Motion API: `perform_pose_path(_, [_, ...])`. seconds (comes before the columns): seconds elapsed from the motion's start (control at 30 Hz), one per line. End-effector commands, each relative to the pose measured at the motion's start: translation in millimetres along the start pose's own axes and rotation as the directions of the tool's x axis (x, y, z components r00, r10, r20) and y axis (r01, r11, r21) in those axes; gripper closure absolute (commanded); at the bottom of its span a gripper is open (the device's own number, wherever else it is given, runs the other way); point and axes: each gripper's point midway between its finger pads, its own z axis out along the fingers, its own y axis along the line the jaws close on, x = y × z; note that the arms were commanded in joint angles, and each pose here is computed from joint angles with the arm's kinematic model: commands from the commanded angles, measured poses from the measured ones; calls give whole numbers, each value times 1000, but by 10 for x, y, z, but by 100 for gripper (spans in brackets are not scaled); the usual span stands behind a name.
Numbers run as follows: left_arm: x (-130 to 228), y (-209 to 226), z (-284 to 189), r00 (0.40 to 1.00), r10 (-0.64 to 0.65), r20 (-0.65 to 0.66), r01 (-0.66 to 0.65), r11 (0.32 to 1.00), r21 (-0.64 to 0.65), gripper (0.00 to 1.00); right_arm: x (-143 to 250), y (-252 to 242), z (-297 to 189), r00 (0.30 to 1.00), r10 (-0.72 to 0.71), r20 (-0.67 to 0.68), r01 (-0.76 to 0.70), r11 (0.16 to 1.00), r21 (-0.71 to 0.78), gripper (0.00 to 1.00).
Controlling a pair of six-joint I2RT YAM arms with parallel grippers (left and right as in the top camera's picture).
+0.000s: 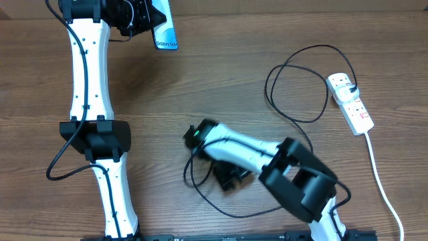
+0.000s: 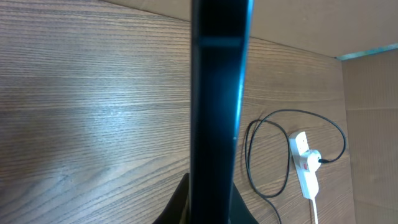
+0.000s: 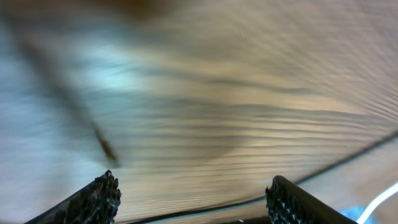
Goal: Plug charger to phone and switch on socket
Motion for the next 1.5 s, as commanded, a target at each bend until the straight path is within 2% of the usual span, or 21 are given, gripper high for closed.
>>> perform_pose_path(0.0, [-66,-176,-186,998,33,45,-34,999,22,96,-117,-174,-81,996,91,12,-91,996,-6,24])
perform_pose_path(0.1, [-59,-179,-183,999,32,43,-33,999,22,96,-204,-137,-243,994,103,27,-100,992,-79,26])
perform_pose_path(0.2, [-45,-174,-183,999,28,37,-29,999,21,96,-273,100,-497,997,26,66,-13,979,-204,27])
perform_pose_path(0.3, [-43,-173,-183,999,28,37,-29,999,20,96,-291,492,-759,985,-96,147,139,936,-322,27])
perform_pose_path(0.4, [-31,-168,-183,999,24,32,-24,1000,19,96,-183,788,-787,961,-189,201,241,929,-280,26])
perform_pose_path(0.53, [-31,-168,-183,999,24,32,-25,1000,19,96,-49,1073,-716,928,-277,250,328,925,-193,15])
perform_pose_path(0.6, [-30,-167,-183,999,24,32,-25,1000,18,96,-47,1108,-648,922,-269,278,310,944,-116,11])
perform_pose_path(0.67, [-28,-166,-183,999,23,31,-24,1000,18,96,-24,1158,-584,918,-273,286,311,946,-93,11])
perform_pose_path(1.07, [9,-155,-182,1000,14,16,-14,1000,15,96,106,929,13,956,-249,154,262,962,-71,19])
perform_pose_path(1.23, [17,-153,-182,1000,15,13,-15,1000,14,96,71,678,119,984,-150,98,157,985,-67,20])
perform_pose_path(1.47, [14,-154,-182,1000,16,14,-17,1000,14,96,-40,34,186,989,143,-23,-145,987,-63,23])
